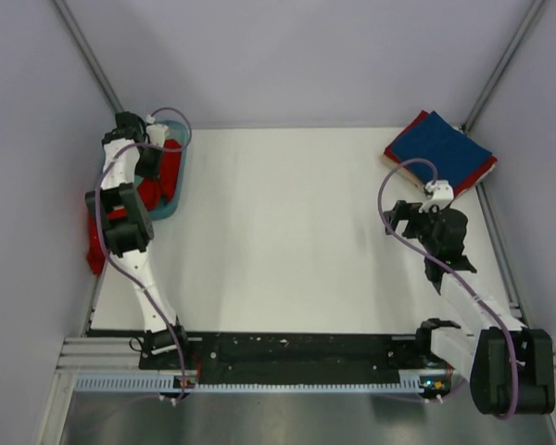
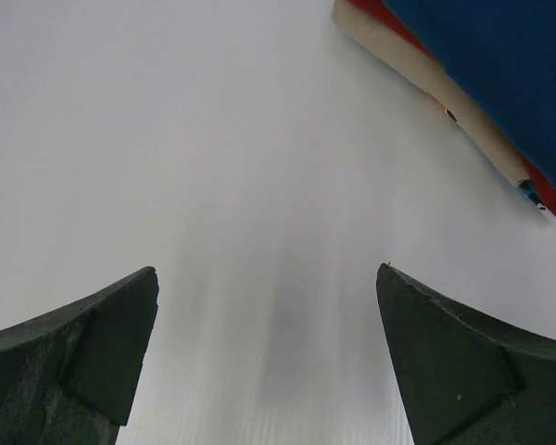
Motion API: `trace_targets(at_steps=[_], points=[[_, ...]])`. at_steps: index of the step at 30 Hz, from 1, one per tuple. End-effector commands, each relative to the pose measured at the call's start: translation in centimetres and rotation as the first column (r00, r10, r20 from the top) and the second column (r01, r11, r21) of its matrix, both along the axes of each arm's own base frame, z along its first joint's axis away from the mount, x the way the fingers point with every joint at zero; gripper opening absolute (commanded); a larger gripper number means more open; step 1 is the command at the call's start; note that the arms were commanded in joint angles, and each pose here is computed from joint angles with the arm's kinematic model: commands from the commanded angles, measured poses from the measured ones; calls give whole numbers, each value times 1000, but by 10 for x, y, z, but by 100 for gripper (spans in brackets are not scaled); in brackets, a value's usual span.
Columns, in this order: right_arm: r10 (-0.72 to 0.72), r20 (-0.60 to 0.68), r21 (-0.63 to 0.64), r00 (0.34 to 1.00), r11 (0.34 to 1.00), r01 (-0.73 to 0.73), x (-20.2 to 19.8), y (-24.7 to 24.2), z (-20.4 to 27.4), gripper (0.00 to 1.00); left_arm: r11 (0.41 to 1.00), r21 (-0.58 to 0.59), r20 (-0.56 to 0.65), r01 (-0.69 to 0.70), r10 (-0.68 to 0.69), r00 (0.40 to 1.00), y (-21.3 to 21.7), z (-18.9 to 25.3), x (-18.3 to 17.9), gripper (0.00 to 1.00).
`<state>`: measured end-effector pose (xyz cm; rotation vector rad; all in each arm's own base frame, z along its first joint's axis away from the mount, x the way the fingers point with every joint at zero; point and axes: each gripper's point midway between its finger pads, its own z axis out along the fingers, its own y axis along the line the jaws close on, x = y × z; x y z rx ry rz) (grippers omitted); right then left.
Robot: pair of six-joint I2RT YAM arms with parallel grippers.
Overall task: Fold and stack the t-shirts
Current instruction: Grab crumpled tshirt from bin with the left arm, then move the tshirt to the center of the board
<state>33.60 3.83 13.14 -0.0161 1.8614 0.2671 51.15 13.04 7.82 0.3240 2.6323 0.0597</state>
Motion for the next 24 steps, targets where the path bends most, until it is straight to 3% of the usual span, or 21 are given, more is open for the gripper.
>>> trace_targets(at_steps=[1, 4, 8, 12, 14, 16, 18, 24], points=[[-5, 107, -6, 994, 1000, 6, 12, -2, 44, 99, 999, 36, 367, -16, 1, 930, -9, 153, 5, 0], [14, 128, 2, 992, 1000, -14, 13, 2, 55, 99, 997, 31, 540, 74, -79, 838, -38, 234, -16, 0], [29, 164, 13, 986, 999, -31, 10, 5, 68, 99, 951, 110, 660, 289, -288, 694, -102, 313, -73, 0], [46, 198, 25, 979, 998, -52, 7, 9, 78, 99, 803, 200, 760, 561, -488, 428, -189, 373, -160, 0], [62, 217, 35, 974, 997, -72, 6, 13, 84, 99, 687, 236, 751, 687, -578, 320, -235, 377, -202, 0], [89, 221, 49, 971, 994, -102, 6, 19, 87, 99, 588, 138, 744, 797, -593, 309, -265, 378, -236, 0], [121, 223, 61, 967, 989, -138, 6, 25, 92, 99, 529, 79, 734, 845, -604, 310, -284, 366, -247, 0], [199, 233, 102, 952, 968, -228, 2, 42, 104, 99, 454, -51, 640, 890, -669, 378, -316, 286, -225, 0]])
